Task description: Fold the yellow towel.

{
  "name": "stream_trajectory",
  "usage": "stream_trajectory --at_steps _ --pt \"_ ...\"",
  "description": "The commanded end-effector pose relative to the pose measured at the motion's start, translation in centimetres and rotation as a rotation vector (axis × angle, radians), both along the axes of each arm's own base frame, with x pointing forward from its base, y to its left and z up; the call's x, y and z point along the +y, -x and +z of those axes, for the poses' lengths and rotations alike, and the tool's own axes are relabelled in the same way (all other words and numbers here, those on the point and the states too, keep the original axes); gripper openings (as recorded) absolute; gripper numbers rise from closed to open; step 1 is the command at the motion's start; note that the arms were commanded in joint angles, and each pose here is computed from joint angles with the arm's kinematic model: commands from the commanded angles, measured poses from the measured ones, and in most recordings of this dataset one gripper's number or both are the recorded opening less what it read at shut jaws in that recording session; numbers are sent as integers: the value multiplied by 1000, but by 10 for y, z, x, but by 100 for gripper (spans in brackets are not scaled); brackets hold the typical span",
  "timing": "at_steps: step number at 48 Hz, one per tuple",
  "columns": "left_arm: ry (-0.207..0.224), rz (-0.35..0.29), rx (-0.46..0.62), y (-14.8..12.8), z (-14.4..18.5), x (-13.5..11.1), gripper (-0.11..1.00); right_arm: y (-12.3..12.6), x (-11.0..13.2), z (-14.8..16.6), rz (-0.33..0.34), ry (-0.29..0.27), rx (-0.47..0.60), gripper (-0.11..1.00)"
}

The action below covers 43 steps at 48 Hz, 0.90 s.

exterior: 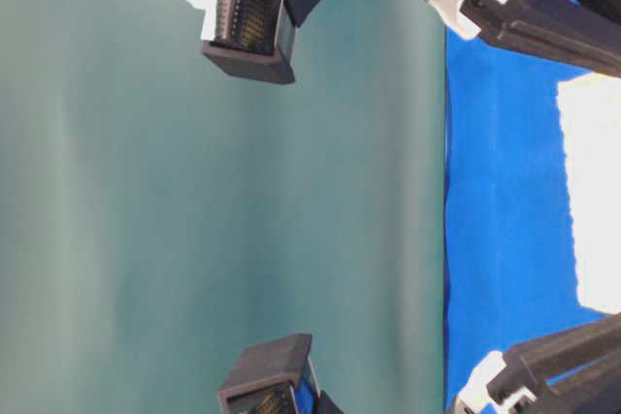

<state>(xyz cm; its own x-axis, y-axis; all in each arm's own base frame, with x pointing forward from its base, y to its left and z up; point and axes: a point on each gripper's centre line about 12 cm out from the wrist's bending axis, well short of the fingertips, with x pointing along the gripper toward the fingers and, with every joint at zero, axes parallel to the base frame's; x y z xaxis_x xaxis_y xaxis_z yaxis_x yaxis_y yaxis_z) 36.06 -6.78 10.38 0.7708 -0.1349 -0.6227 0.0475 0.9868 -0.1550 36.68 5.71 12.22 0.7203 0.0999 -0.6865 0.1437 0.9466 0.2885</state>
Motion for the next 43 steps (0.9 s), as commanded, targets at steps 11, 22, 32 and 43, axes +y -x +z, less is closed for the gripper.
stream_trajectory --at_steps 11,22,32,43 --pt "11 -6 -57 -3 26 -2 61 -3 4 14 -7 -28 -11 33" --pt "7 -16 -67 16 60 1 59 12 3 52 28 -20 -79 80" --pt "15 6 -130 44 86 15 59 47 -11 91 42 13 -186 73" --pt "21 43 -214 84 99 32 59 101 -32 110 11 36 -277 73"
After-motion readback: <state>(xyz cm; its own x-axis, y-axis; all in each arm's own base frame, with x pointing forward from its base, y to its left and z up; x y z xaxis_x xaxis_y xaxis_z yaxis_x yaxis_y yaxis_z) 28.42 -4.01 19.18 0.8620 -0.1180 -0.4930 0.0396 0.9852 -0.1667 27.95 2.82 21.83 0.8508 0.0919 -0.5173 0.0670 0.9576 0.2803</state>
